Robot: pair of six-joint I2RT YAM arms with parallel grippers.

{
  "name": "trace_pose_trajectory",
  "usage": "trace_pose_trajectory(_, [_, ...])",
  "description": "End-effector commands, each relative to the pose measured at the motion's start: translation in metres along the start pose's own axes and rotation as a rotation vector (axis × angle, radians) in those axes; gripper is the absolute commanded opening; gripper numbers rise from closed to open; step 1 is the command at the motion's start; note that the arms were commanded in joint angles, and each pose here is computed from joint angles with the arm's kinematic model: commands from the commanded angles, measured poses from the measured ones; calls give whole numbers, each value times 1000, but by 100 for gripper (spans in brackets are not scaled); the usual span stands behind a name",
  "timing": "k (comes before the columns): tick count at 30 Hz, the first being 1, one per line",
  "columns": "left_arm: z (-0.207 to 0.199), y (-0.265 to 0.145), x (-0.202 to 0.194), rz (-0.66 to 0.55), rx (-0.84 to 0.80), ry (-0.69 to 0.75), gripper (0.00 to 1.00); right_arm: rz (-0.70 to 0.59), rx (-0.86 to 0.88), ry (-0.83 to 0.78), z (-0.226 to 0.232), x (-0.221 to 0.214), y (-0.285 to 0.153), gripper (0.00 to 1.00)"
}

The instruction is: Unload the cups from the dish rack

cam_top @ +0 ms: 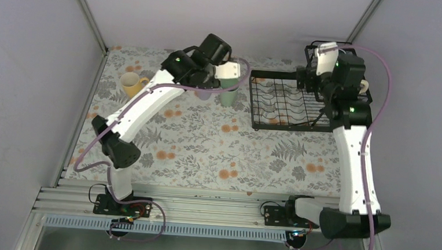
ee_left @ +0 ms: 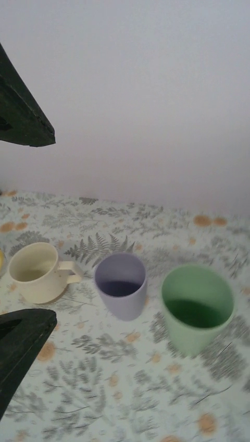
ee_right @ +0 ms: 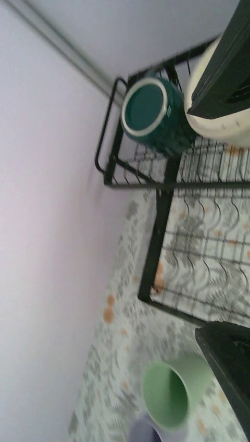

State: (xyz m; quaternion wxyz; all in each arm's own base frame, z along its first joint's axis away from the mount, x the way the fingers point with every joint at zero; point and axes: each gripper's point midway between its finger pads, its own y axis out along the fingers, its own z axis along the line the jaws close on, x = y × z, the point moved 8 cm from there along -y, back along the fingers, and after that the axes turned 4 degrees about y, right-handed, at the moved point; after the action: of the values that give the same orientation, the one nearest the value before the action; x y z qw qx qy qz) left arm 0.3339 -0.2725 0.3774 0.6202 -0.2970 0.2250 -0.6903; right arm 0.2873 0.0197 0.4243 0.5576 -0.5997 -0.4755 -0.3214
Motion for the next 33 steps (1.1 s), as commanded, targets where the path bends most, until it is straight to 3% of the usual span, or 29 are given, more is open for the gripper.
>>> trace_pose_trajectory(1, [39, -22, -11, -154, 168, -359, 78, 107, -220, 19, -26, 9, 27, 100])
trace_pose_trajectory(6, [54, -45, -56, -286, 332, -689, 86, 158, -381, 77, -61, 28, 43, 100])
trace_pose_trajectory(11, [36, -35, -89, -316, 453, -807, 93, 214, -466, 111, -91, 27, 58, 100])
trace_pose_trajectory(17, [14, -7, -101, -285, 376, -793, 97, 291, -553, 74, -119, -2, 64, 100])
trace_pose_trajectory(21, [6, 3, -104, -279, 355, -756, 97, 269, -508, 65, -135, -13, 42, 100])
trace_pose_trajectory(33, [-8, 25, -97, -294, 248, -737, 97, 433, -330, -31, -179, -55, 22, 90])
